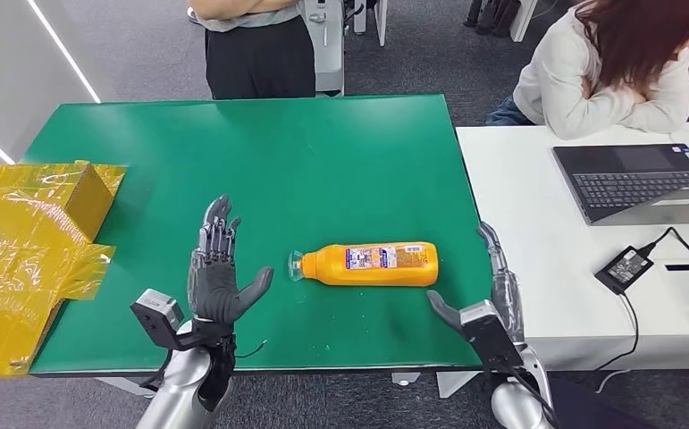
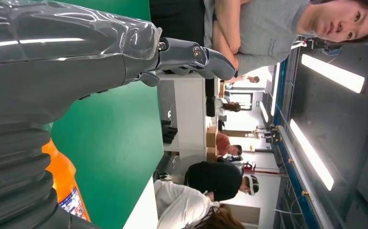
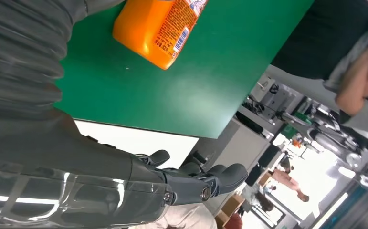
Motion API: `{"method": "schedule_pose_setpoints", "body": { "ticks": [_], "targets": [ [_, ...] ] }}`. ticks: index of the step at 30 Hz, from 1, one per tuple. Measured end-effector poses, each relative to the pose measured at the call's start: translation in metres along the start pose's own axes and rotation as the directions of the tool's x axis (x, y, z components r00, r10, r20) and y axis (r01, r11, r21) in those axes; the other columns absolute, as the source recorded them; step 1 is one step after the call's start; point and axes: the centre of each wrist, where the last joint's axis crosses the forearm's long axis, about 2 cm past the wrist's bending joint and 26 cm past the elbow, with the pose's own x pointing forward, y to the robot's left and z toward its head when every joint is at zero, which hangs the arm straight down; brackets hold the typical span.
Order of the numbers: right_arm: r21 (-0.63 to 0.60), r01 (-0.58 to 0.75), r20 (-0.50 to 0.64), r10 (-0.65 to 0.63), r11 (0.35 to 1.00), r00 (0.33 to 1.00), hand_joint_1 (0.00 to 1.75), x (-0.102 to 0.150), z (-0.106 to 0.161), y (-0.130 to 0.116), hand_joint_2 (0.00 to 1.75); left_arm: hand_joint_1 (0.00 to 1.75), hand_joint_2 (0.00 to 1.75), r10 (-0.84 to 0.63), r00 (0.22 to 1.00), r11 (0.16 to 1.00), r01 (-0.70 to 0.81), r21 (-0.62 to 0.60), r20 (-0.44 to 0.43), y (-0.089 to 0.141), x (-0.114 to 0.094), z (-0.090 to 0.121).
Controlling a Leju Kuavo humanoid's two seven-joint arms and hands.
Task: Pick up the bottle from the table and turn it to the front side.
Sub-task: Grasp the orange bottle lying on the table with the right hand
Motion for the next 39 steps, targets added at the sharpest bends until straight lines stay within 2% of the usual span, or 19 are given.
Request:
{"method": "schedule_pose_setpoints", "body": {
  "ticks": [5,10,20,32,39],
  "targets": [
    [0.13,-0.019,-0.008,0.02,0.991,1.0,0.0,-0.025,-0.037,0.0,1.75,0.0,1.75,0.002,1.0,1.0,-0.002,-0.012,-0.008,0.001,-0.004,-0.009],
    [0.289,-0.059,-0.016,0.066,0.956,0.998,0.0,-0.041,-0.07,0.004,1.75,0.0,1.75,0.005,1.0,0.999,-0.005,-0.04,-0.02,-0.001,-0.008,-0.015],
    [0.611,-0.081,-0.035,0.13,0.788,0.991,0.0,-0.055,-0.119,0.008,1.75,0.0,1.75,-0.011,0.999,0.996,0.008,-0.086,-0.033,-0.005,-0.012,-0.023],
    [0.759,-0.089,-0.045,0.189,0.645,0.981,0.0,-0.049,-0.159,0.022,1.75,0.0,1.75,-0.016,0.999,0.996,0.014,-0.092,-0.027,-0.007,-0.011,-0.032],
    [0.825,-0.074,-0.081,0.247,0.56,0.966,0.0,-0.048,-0.162,0.035,1.75,0.0,1.75,-0.024,0.999,0.996,0.021,-0.084,-0.032,-0.006,-0.011,-0.032]
  ]
}}
